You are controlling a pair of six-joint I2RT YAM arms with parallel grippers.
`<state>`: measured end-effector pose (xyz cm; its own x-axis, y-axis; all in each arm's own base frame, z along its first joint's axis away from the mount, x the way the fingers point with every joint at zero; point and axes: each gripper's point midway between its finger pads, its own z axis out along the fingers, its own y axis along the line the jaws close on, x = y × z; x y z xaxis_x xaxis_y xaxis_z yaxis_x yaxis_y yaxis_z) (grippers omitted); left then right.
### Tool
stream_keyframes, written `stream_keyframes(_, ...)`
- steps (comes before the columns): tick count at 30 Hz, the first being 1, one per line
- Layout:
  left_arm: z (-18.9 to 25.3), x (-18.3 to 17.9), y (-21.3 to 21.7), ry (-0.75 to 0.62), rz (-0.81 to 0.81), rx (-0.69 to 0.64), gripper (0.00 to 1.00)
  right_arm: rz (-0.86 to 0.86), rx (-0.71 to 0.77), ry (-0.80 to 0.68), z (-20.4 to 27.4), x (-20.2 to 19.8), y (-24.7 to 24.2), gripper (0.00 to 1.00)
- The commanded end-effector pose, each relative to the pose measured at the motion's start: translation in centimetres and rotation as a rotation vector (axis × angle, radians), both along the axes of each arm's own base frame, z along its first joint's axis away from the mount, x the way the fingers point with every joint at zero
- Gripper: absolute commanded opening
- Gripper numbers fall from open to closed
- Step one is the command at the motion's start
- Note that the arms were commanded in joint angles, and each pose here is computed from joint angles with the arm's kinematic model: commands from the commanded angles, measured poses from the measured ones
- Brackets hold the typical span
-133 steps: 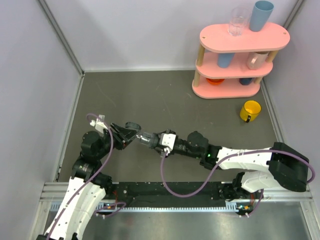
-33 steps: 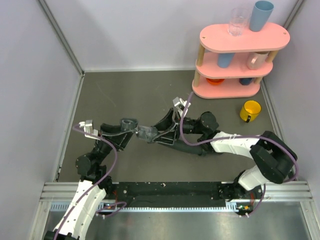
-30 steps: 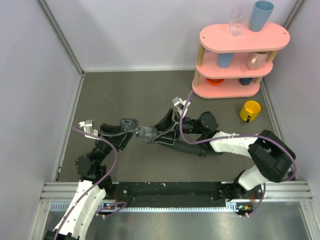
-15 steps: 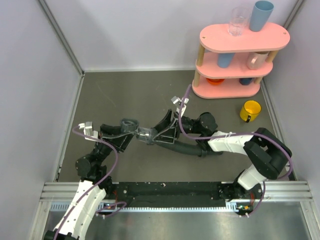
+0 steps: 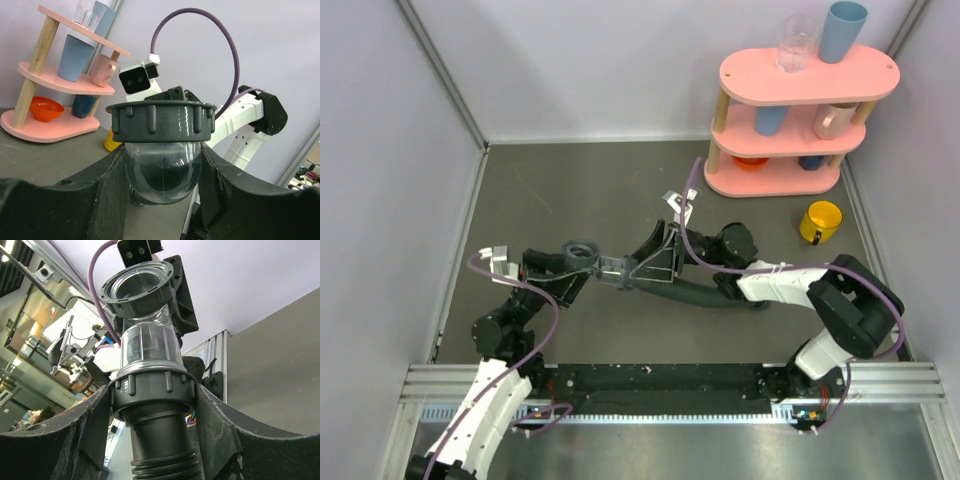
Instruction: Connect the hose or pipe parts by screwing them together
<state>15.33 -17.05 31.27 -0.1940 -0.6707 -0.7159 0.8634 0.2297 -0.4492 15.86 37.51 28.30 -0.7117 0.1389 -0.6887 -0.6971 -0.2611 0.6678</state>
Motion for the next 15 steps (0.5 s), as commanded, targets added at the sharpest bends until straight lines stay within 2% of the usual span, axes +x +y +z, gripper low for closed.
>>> stream_keyframes(1, -2.72, -2.21, -1.95, -0.032, -0.148, 0.141, 0.00, -0.071, 0.289, -0.150, 7.60, 0.25, -1.72, 0.00)
stream_keyframes(15, -2.58, -1.52, -2.20, -0.033, -0.148, 0.152, 0.00, -0.036, 0.278, -0.118, 7.78, -0.07, -2.03, 0.00)
